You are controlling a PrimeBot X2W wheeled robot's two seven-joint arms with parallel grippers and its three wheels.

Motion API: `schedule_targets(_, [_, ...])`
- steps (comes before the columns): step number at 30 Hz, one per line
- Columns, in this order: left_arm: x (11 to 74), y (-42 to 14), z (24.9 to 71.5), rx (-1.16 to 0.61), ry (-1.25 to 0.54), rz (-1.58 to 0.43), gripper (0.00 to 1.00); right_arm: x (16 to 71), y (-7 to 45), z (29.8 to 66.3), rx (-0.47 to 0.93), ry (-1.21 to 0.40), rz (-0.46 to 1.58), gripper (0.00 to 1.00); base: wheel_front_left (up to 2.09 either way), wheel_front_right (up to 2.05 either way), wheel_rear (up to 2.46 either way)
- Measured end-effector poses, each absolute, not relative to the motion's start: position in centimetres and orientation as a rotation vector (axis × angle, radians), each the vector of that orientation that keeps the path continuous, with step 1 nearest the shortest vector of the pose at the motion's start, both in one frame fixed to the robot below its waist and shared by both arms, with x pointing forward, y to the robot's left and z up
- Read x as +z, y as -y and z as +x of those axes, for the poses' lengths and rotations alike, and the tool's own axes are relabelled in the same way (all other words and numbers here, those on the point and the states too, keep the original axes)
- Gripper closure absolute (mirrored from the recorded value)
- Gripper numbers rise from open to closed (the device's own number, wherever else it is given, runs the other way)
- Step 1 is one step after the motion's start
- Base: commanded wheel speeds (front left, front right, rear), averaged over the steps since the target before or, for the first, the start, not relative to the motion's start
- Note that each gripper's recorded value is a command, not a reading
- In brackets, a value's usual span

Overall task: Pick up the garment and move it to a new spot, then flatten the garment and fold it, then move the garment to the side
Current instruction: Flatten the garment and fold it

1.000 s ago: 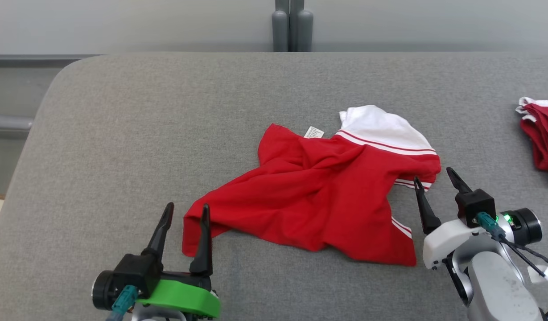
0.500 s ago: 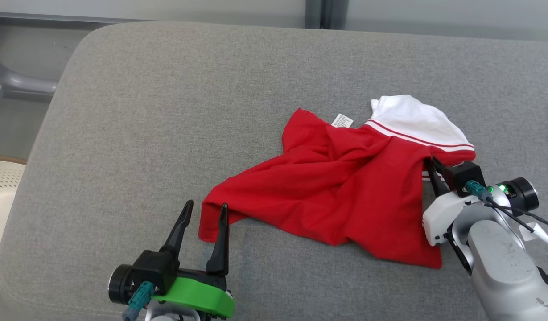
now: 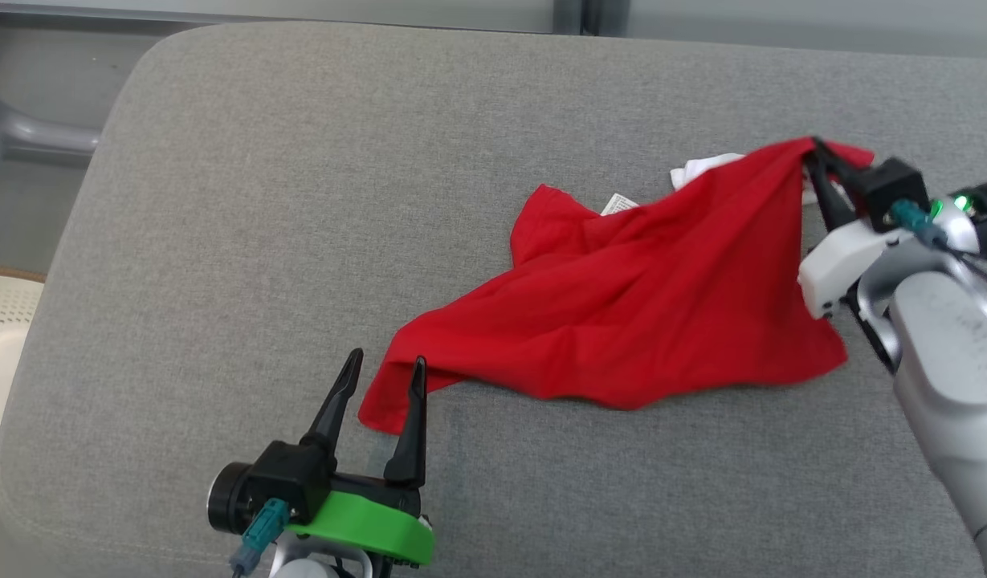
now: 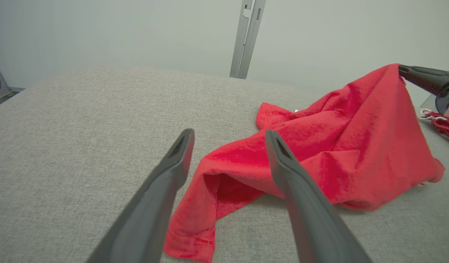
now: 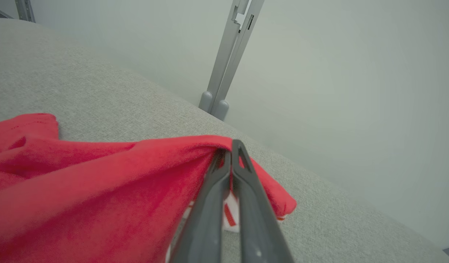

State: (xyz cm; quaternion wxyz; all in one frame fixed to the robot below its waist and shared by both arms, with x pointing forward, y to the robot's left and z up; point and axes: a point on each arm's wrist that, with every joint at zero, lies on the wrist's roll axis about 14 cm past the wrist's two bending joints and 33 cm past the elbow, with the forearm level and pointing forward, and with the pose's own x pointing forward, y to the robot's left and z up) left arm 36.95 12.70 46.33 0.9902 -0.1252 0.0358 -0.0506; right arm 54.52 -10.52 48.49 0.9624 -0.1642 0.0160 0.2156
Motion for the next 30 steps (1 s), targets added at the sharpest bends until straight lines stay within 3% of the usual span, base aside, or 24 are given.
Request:
schedule_targets(11, [46.8, -13.3, 37.3, -0.076, -0.061, -0.264, 0.00, 51.5, 10.1, 62.5, 0.402, -0.064, -0.471, 1.00, 0.00, 0.00, 0.00])
schedule_targets(18, [46.7, -14.5, 37.3, -0.027, -0.069, -0.266, 0.00, 50.4, 8.8, 65.6, 0.405, -0.093, -0.520, 1.00, 0.00, 0.00, 0.00])
schedule_targets(19, [46.6, -14.6, 37.2, -0.022, -0.071, -0.267, 0.00, 50.3, 8.8, 65.9, 0.399, -0.092, -0.512, 0.88, 0.00, 0.00, 0.00])
schedule_targets(20, [46.5, -14.8, 37.2, -0.014, -0.075, -0.266, 0.00, 50.0, 8.8, 66.2, 0.397, -0.097, -0.513, 0.04, 0.00, 0.00, 0.00])
schedule_targets(25, [46.2, -15.3, 37.3, 0.005, -0.083, -0.256, 0.00, 48.2, 4.8, 65.1, 0.479, -0.074, -0.467, 0.00, 0.00, 0.00, 0.00])
schedule_targets(30, [46.1, -14.8, 37.6, -0.018, -0.082, -0.239, 0.00, 48.0, 4.4, 63.8, 0.482, -0.062, -0.387, 0.00, 0.00, 0.00, 0.00])
